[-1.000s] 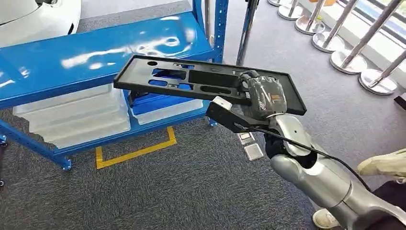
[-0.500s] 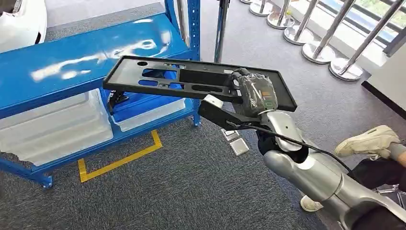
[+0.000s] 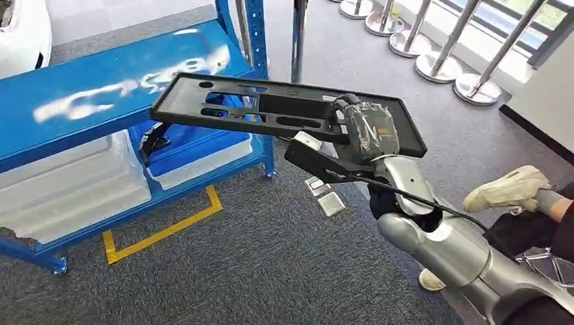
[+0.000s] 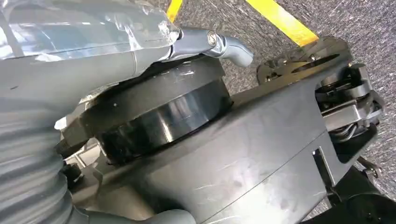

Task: Take the parts from the cabinet and place them on the table.

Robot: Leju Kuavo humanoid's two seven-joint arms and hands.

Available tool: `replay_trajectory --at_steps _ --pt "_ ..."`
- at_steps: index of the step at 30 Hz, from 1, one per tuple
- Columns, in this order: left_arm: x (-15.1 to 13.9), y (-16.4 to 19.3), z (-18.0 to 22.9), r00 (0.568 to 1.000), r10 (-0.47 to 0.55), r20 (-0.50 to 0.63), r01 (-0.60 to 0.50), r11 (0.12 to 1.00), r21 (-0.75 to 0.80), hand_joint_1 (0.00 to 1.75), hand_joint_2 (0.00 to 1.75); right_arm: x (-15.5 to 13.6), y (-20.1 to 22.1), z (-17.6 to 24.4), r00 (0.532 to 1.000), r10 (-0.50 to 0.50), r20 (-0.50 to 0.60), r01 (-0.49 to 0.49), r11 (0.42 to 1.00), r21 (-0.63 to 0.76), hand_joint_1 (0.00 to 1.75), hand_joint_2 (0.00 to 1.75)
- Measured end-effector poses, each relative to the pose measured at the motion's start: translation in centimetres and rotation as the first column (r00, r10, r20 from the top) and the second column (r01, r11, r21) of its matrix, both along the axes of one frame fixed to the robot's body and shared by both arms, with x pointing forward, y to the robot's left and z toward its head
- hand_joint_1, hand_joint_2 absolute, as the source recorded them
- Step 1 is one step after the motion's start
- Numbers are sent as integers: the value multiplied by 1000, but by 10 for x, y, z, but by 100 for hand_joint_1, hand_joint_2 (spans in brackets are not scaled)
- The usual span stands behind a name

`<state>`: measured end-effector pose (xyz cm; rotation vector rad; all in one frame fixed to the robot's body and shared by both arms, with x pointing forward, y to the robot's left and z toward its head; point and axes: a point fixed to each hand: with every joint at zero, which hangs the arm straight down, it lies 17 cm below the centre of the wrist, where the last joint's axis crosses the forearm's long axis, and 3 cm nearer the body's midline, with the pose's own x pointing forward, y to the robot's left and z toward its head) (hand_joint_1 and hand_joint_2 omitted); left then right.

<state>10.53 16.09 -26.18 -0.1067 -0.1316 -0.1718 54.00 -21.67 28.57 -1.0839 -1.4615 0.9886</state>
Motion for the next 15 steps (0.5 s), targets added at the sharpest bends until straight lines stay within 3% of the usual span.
replay_trajectory --at_steps 11,15 --pt "2 1 0 1000 -7 4 7 1000 3 0 175 -1 0 -2 1000 -1 -3 1 1000 0 175 175" --pt "-2 13 -4 1000 25 -1 -25 997 68 0 175 -3 -8 -12 1000 -18 -15 17 1000 -22 175 175"
